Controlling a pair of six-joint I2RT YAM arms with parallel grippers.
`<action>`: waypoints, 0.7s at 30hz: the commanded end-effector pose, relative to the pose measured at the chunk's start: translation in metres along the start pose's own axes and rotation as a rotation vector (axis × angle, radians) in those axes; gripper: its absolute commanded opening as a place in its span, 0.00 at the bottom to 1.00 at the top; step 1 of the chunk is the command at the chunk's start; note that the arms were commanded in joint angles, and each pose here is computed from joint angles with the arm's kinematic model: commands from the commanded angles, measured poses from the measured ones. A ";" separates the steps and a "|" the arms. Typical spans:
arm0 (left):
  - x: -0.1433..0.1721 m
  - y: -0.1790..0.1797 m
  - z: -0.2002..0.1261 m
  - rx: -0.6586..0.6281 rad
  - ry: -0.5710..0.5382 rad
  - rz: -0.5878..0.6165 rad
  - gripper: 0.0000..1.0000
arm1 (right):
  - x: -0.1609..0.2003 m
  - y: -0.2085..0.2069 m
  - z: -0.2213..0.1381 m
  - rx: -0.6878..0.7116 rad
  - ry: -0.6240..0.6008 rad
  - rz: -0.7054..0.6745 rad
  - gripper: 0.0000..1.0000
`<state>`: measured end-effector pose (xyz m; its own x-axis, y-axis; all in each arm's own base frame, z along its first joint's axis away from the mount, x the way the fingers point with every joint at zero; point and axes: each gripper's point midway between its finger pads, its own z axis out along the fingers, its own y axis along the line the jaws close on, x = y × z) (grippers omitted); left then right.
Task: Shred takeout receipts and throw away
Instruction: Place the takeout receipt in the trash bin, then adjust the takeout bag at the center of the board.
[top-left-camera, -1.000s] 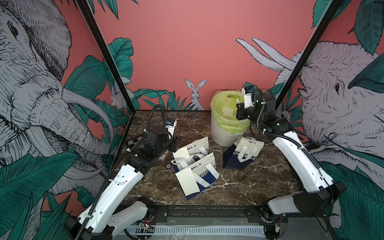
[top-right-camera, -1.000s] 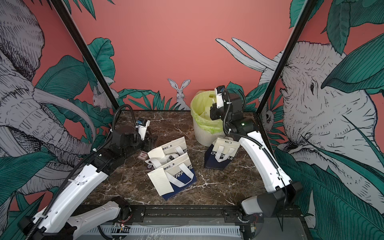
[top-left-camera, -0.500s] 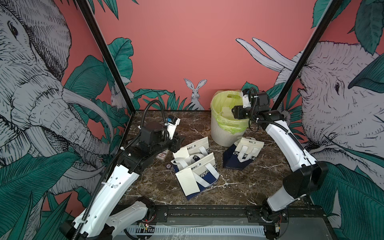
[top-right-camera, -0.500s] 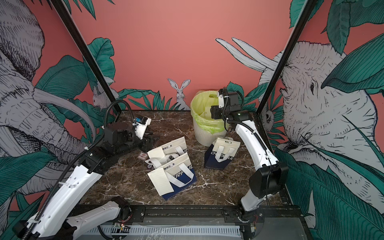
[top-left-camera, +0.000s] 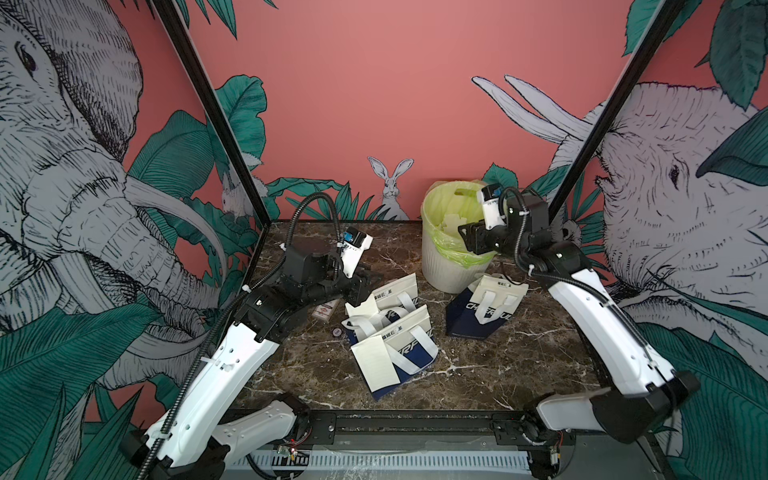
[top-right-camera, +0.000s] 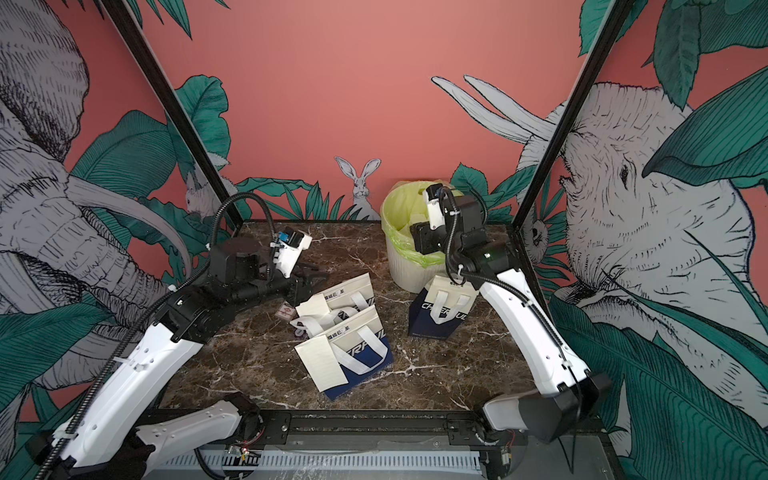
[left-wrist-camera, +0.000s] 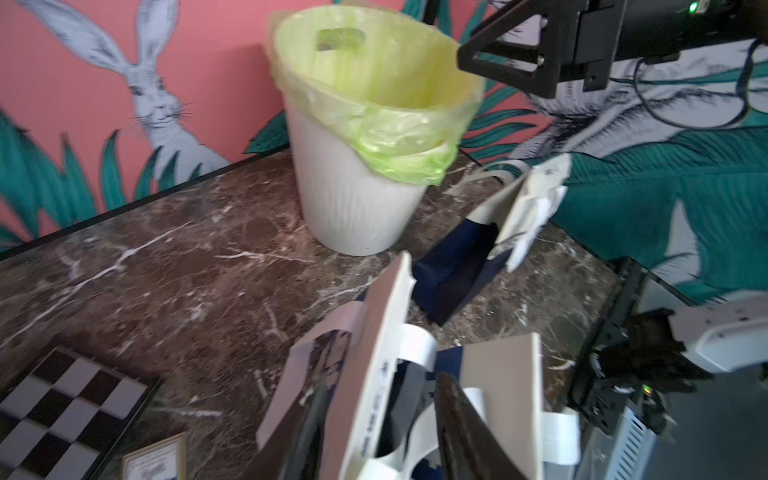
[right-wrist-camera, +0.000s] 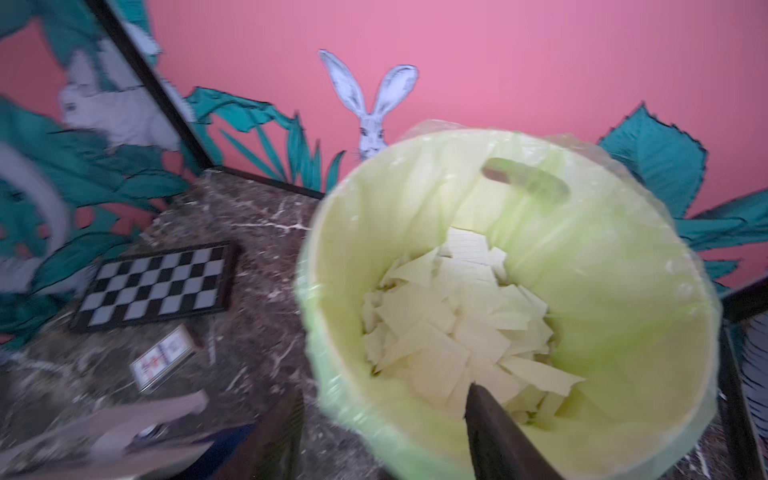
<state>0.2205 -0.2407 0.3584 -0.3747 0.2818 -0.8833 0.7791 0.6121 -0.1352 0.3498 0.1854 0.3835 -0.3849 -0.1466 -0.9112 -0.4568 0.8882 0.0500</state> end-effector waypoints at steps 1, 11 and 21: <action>0.007 -0.034 0.008 0.064 0.086 0.152 0.48 | 0.013 0.006 -0.025 0.014 -0.019 -0.005 0.62; 0.027 -0.058 0.038 0.158 0.244 0.181 0.44 | 0.087 0.017 -0.070 -0.009 0.042 0.113 0.60; 0.036 -0.073 0.051 0.245 0.262 0.155 0.38 | 0.125 0.029 -0.079 -0.060 0.118 0.219 0.59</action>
<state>0.1826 -0.3108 0.3157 -0.3519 0.5446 -0.7613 0.9076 0.3976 -0.1351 0.2297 0.1562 0.3067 -0.5425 -0.0430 -0.8389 -0.4134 0.8830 0.2221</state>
